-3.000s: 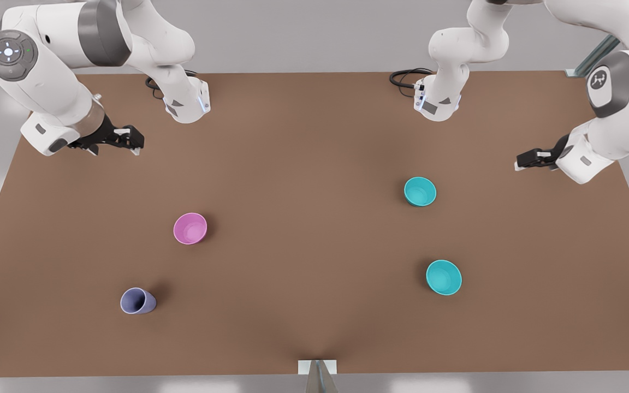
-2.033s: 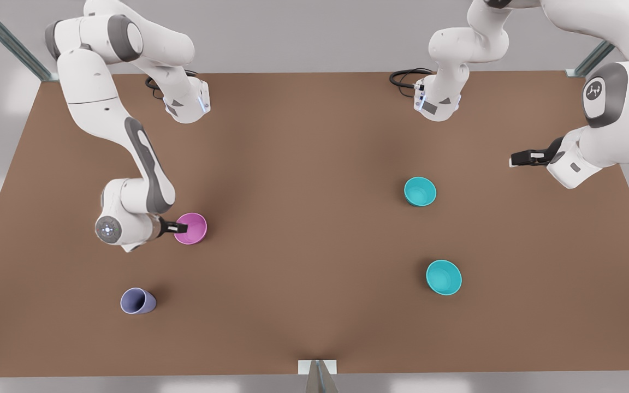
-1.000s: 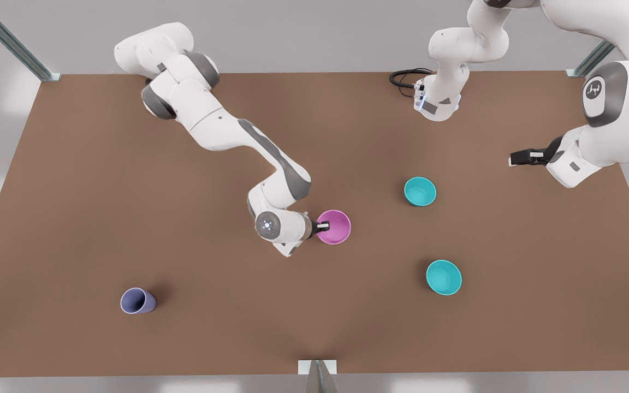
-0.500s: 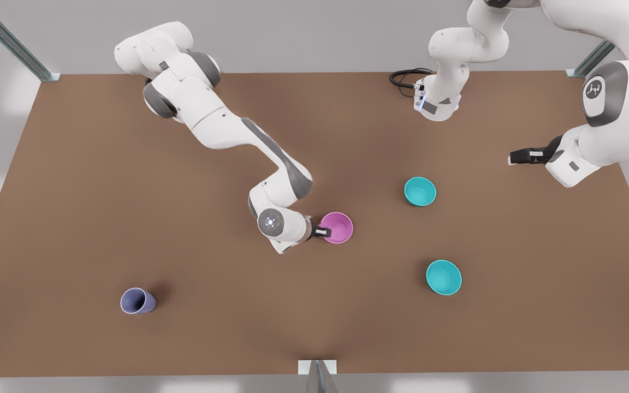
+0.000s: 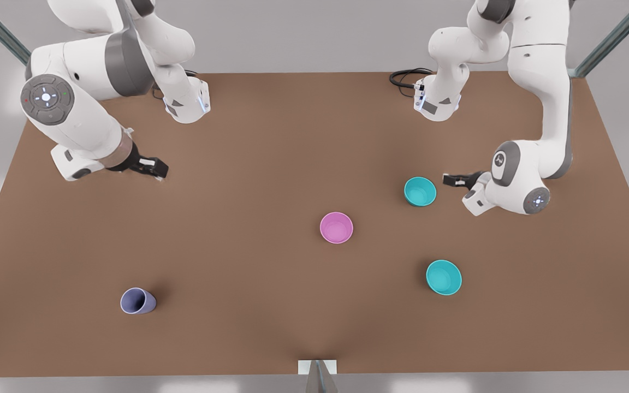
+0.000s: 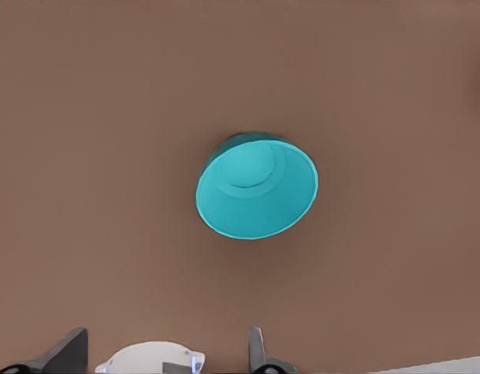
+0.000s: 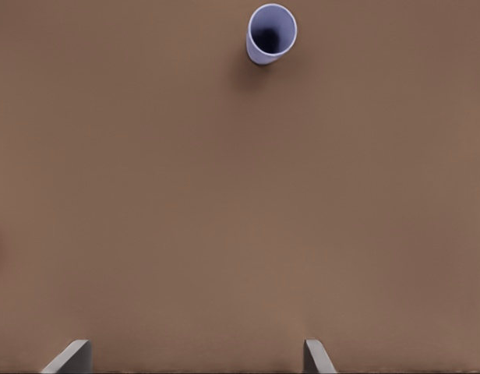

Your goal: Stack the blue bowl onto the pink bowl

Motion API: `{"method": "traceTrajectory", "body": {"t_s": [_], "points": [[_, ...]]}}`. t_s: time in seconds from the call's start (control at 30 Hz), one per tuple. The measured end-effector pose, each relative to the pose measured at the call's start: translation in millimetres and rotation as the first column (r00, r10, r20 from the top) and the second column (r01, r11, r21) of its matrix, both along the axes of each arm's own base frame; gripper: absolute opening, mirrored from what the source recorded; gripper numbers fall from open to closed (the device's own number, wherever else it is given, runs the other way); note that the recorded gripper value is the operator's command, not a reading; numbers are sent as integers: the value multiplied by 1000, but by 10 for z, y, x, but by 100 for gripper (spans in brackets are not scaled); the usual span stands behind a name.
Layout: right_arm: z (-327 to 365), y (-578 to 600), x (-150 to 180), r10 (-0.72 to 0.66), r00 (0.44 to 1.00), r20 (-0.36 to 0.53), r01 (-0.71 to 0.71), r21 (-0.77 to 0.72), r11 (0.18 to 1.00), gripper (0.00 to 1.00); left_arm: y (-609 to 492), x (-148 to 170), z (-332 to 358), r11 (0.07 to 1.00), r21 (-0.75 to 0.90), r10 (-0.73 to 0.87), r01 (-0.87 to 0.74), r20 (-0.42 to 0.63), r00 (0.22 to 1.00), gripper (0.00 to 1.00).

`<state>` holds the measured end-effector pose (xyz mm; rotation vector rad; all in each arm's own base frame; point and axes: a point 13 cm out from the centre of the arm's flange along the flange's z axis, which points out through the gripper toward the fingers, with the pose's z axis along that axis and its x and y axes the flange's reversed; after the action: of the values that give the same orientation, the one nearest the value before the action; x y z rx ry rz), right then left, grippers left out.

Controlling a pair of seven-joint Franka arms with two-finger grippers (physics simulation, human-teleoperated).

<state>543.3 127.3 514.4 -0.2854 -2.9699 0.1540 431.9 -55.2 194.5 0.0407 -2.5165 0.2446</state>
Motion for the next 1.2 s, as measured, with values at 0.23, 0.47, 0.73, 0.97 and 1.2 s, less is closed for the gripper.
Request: {"method": "traceTrajectory", "body": {"t_s": [0.23, 0.47, 0.73, 0.97, 1.2], "points": [[-10, -129, -273, 56, 996, -74, -57, -8, 998, 100, -174, 137, -816, 998, -38, 48, -44, 110, 993, 100], [-108, -163, -309, 98, 988, -116, -98, 0, 995, 100, -309, 161, -1239, 999, -46, 5, 2, 163, 987, 100], [-185, -164, -332, 134, 981, -143, -134, 10, 991, 100, -317, 102, -1269, 996, -70, -45, 56, 156, 987, 34], [-227, -156, -321, 155, 976, -154, -155, 17, 988, 100, -328, 64, -1266, 992, -87, -78, 91, 149, 986, 21], [-257, -155, -311, 169, 972, -160, -168, 22, 986, 100, -852, 625, -206, 973, -95, -167, 210, 341, 925, 21]]}}
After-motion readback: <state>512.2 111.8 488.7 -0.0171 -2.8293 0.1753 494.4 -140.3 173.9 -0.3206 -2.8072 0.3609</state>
